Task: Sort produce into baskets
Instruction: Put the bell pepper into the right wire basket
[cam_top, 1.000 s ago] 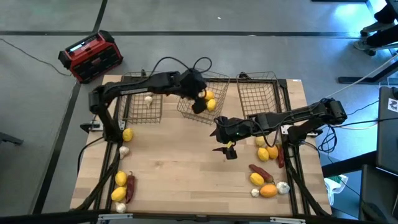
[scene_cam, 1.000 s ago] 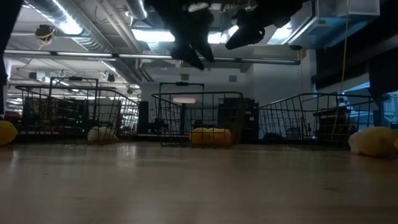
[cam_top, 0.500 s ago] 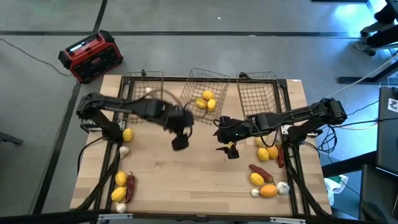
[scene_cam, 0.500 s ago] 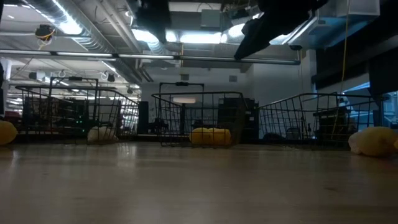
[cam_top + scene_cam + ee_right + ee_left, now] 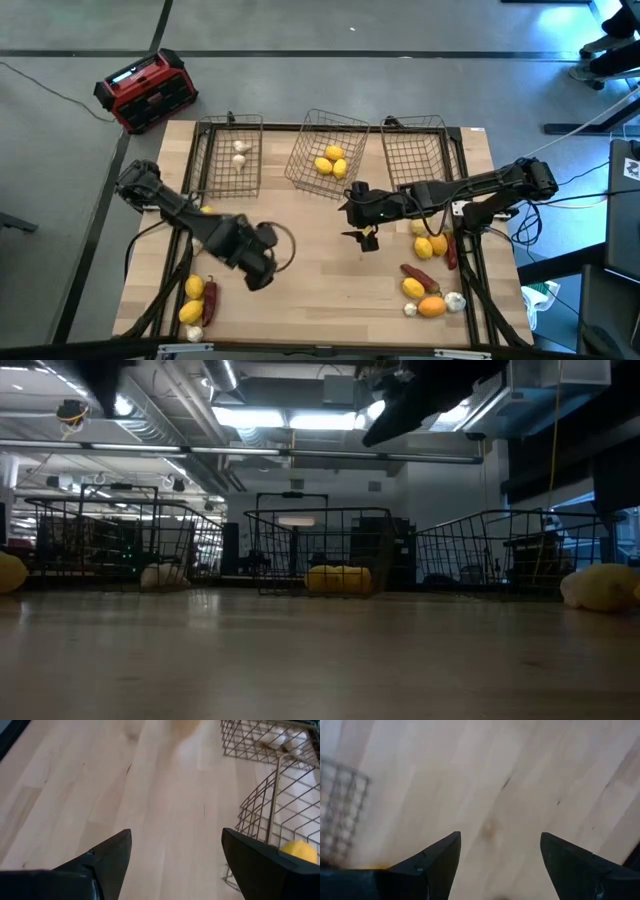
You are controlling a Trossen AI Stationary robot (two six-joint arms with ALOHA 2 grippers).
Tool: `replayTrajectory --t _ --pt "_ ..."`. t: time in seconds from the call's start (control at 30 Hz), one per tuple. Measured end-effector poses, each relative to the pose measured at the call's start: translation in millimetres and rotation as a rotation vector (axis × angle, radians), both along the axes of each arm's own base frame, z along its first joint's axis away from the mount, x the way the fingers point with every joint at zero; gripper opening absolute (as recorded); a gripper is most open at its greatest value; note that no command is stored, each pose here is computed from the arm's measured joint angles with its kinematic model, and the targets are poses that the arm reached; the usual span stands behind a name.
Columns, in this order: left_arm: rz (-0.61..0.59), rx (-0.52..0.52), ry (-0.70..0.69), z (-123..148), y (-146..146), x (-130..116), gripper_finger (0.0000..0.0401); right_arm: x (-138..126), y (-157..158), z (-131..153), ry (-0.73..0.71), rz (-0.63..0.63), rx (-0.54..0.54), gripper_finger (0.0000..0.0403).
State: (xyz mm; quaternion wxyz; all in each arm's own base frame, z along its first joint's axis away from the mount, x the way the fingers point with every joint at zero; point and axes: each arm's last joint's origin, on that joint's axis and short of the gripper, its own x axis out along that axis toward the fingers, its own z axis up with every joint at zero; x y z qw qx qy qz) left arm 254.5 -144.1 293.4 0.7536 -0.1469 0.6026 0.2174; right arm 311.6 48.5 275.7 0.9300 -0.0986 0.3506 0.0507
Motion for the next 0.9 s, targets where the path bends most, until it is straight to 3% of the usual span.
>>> replayTrajectory --t 0.27,0.57,0.9 --pt "0.204 0.013 0.004 -21.8 -32.5 -31.8 0.0269 5.4 0.9 6.8 -0.091 0.032 -0.027 0.0308" --pt "0.446 -0.125 0.100 -38.2 -64.4 -64.5 0.0269 6.7 1.1 8.6 -0.114 0.048 -0.044 0.0308" --pt "0.571 -0.250 0.147 -70.3 -81.7 -79.3 0.0269 8.9 1.5 11.8 -0.154 0.047 -0.036 0.0308"
